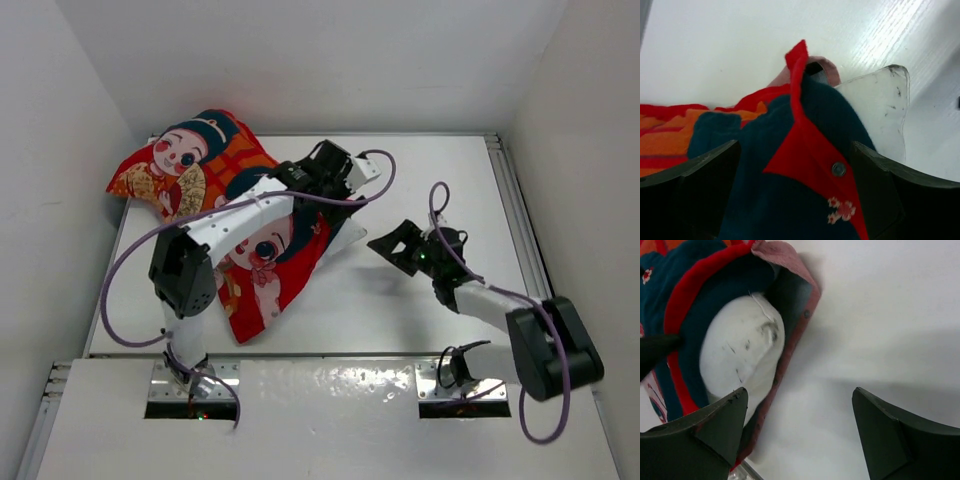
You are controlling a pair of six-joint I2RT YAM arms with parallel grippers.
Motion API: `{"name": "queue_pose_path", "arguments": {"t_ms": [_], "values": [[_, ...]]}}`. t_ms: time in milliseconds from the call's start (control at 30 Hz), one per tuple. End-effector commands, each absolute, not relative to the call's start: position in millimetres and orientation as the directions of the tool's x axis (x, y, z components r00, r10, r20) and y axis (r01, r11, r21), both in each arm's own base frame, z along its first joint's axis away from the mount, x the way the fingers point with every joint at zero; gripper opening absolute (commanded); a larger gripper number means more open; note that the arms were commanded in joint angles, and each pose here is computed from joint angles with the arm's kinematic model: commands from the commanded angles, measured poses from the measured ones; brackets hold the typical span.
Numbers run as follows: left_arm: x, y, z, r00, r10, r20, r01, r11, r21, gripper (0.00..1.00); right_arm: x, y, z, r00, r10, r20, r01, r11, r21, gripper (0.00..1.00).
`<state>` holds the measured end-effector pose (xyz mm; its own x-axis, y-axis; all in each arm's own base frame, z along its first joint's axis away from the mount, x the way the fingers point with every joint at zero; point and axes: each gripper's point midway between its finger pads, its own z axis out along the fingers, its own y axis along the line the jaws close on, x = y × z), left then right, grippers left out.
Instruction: Put the pillow into the pillowcase
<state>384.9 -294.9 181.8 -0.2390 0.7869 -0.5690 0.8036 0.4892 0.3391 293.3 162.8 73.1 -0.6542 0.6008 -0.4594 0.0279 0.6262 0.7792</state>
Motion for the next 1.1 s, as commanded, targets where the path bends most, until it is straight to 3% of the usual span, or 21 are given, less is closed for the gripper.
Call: {"name": "queue_pose_path", "arguments": {"t_ms": [0, 133, 200, 233, 300, 333, 500, 533, 733, 833, 900, 967, 1000, 1067], "values": [[396.1, -313.5, 186.2, -0.247, 0.748, -0.616, 0.788, 0.525, 0.322, 0.88, 332.8, 190.5, 129.0, -0.588, 0.616, -0.524, -0.162, 0.545, 0.823, 0.83], [373.8, -334.2, 178.7, -0.247, 0.722, -0.646, 0.875, 0.453, 0.171, 0.81, 344.6, 211.3, 108.8, -0.649, 0.589, -0.481, -0.151, 0.520, 0.840, 0.75], [369.7, -336.9, 175.7, -0.239, 0.725, -0.646, 0.890, 0.430, 0.154, 0.70, 348.8, 220.9, 102.0, -0.663, 0.575, -0.479, -0.154, 0.522, 0.839, 0.71], [370.0, -335.4, 170.7, -0.246, 0.732, -0.636, 0.888, 0.432, 0.154, 0.45, 349.6, 224.3, 83.5, -0.686, 0.572, -0.448, -0.114, 0.524, 0.844, 0.64], [375.2, -327.6, 169.9, -0.283, 0.729, -0.624, 0.867, 0.472, 0.158, 0.13, 353.2, 240.2, 89.4, -0.701, 0.565, -0.435, -0.162, 0.467, 0.869, 0.55], [373.8, -328.2, 171.2, -0.289, 0.723, -0.628, 0.870, 0.472, 0.143, 0.00, 354.7, 246.6, 80.8, -0.721, 0.578, -0.383, -0.128, 0.432, 0.893, 0.45], [353.3, -348.3, 211.0, -0.222, 0.690, -0.689, 0.922, 0.379, 0.082, 0.00, 370.9, 266.8, 115.4, -0.697, 0.603, -0.387, -0.253, 0.298, 0.920, 0.03], [352.0, -356.8, 230.6, -0.187, 0.673, -0.715, 0.927, 0.362, 0.098, 0.00, 378.4, 270.8, 126.3, -0.685, 0.602, -0.411, -0.290, 0.292, 0.911, 0.00], [283.0, -405.1, 281.5, 0.010, 0.618, -0.786, 0.991, 0.098, 0.090, 0.00, 420.0, 265.8, 175.2, -0.557, 0.687, -0.467, -0.378, 0.292, 0.879, 0.00], [272.4, -416.3, 292.3, 0.038, 0.586, -0.810, 0.993, 0.070, 0.098, 0.00, 448.0, 259.0, 187.1, -0.472, 0.733, -0.489, -0.380, 0.331, 0.864, 0.00], [278.2, -423.0, 290.9, 0.056, 0.576, -0.816, 0.988, 0.083, 0.127, 0.00, 464.4, 255.4, 154.7, -0.500, 0.727, -0.469, -0.268, 0.386, 0.883, 0.00], [296.8, -417.7, 272.0, -0.004, 0.600, -0.800, 0.974, 0.183, 0.132, 0.00, 477.2, 247.7, 139.2, -0.532, 0.726, -0.437, -0.205, 0.390, 0.898, 0.16], [309.5, -420.1, 273.7, -0.005, 0.582, -0.813, 0.961, 0.229, 0.157, 0.03, 478.5, 245.7, 130.3, -0.555, 0.725, -0.409, -0.176, 0.378, 0.909, 0.34], [322.6, -413.8, 271.2, -0.016, 0.588, -0.808, 0.944, 0.275, 0.182, 0.38, 475.8, 225.1, 114.5, -0.582, 0.726, -0.365, -0.106, 0.377, 0.920, 0.49]]}}
